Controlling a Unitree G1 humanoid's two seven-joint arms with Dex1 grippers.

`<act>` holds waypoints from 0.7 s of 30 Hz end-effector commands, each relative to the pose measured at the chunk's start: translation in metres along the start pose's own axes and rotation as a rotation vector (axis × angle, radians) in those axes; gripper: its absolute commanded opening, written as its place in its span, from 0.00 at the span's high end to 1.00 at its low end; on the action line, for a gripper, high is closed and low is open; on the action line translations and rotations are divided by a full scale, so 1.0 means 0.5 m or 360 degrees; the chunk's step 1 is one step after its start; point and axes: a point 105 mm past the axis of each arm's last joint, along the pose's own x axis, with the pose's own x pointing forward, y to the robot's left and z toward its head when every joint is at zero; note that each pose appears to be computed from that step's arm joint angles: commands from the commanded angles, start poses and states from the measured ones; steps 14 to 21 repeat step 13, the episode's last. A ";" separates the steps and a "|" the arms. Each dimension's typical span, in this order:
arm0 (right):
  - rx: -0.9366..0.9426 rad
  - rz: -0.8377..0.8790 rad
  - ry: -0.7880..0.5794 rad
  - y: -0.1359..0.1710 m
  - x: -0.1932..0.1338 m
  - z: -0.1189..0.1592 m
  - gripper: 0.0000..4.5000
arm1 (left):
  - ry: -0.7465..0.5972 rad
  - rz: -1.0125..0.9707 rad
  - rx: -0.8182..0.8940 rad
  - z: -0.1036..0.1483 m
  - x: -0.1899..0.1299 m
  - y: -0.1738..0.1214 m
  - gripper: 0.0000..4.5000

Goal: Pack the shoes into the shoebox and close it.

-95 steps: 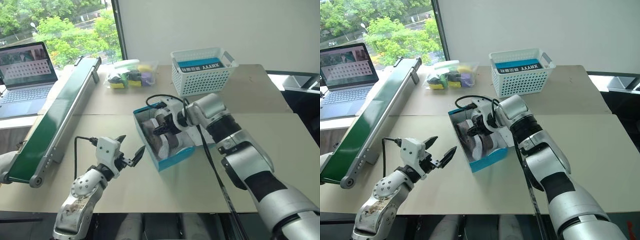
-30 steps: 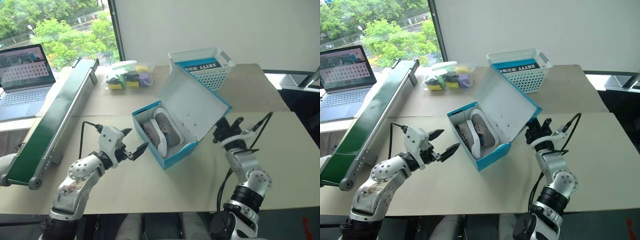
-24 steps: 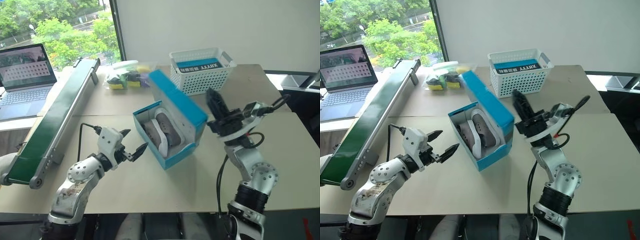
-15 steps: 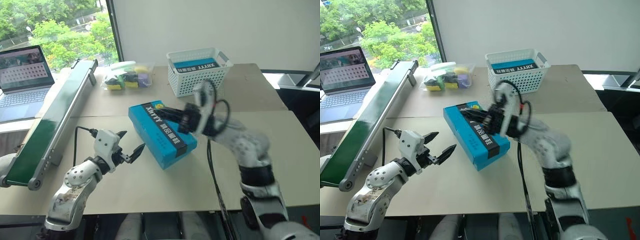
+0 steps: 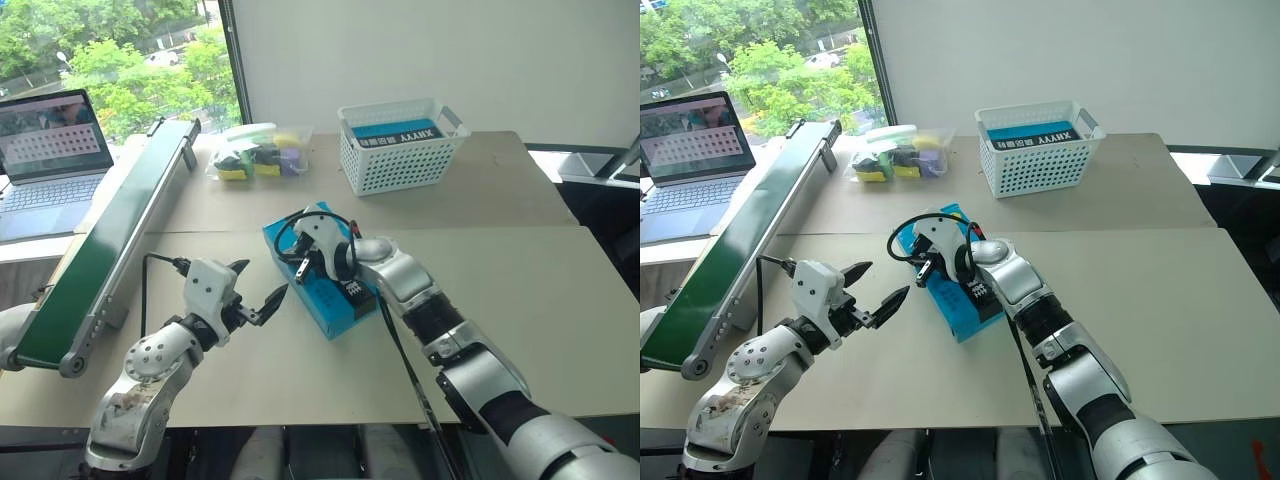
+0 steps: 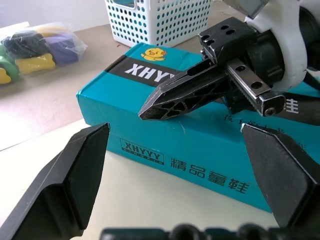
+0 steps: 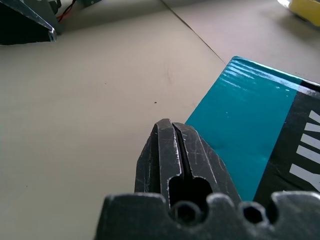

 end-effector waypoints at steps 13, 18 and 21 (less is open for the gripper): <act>0.0645 -0.0763 -0.0587 -0.202 -0.239 0.064 0.99 | -0.0154 0.0236 -0.0054 0.031 -0.015 0.037 0.00; 0.0645 -0.0763 -0.0587 -0.202 -0.239 0.064 0.99 | -0.0154 0.0236 -0.0054 0.031 -0.015 0.037 0.00; 0.0645 -0.0763 -0.0587 -0.202 -0.239 0.064 0.99 | -0.0154 0.0236 -0.0054 0.031 -0.015 0.037 0.00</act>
